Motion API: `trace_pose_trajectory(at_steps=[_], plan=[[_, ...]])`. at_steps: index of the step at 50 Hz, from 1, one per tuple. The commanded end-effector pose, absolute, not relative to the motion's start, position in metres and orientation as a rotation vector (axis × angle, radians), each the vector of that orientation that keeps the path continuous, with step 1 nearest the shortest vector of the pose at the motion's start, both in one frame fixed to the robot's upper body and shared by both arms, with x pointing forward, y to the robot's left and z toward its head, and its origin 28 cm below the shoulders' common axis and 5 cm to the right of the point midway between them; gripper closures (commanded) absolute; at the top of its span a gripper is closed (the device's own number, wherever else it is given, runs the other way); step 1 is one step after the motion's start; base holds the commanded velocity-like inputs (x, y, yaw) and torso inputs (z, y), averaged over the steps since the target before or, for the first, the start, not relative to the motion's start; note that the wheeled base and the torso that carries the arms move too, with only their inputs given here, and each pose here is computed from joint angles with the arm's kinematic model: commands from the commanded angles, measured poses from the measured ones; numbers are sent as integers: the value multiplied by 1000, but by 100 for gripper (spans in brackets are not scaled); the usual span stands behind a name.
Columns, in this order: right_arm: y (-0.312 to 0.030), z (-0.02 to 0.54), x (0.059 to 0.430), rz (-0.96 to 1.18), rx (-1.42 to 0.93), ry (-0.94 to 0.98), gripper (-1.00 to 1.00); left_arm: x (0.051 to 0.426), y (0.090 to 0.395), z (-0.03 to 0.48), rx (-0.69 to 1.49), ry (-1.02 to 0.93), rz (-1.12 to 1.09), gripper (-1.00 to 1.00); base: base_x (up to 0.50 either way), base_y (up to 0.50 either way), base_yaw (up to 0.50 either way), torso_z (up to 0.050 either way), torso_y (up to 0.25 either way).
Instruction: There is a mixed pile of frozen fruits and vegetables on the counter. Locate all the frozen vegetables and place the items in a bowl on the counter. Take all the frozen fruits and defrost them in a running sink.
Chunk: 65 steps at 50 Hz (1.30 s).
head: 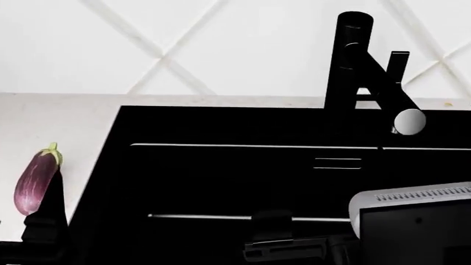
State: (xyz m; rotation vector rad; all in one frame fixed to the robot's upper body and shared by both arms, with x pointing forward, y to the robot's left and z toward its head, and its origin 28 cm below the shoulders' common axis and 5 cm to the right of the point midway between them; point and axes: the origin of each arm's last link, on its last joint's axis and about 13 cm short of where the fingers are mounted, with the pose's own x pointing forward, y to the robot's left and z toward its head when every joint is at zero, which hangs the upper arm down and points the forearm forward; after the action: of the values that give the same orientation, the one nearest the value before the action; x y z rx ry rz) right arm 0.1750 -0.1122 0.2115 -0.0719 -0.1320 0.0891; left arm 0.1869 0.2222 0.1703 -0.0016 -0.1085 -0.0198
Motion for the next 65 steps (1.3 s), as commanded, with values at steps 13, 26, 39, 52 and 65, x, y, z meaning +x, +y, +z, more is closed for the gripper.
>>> trace_pose_trajectory(at_steps=[13,26,39,52,65], plan=[[-113,212,175,77,-64,-126,-100,197,228,174,15,-12,6,-100,0,0,0,0,0],[-112,210,175,85,-64,-116,-100,220,237,174,16,75,7,-100,0,0,0,0,0],[-109,208,175,101,-68,-104,-100,230,242,164,-23,132,12,-100,0,0,0,0,0],[-109,208,175,108,-58,-104,-100,243,246,151,-23,190,22,-100,0,0,0,0,0],[-110,208,174,106,-59,-103,-100,257,250,143,1,224,52,-100,0,0,0,0,0]])
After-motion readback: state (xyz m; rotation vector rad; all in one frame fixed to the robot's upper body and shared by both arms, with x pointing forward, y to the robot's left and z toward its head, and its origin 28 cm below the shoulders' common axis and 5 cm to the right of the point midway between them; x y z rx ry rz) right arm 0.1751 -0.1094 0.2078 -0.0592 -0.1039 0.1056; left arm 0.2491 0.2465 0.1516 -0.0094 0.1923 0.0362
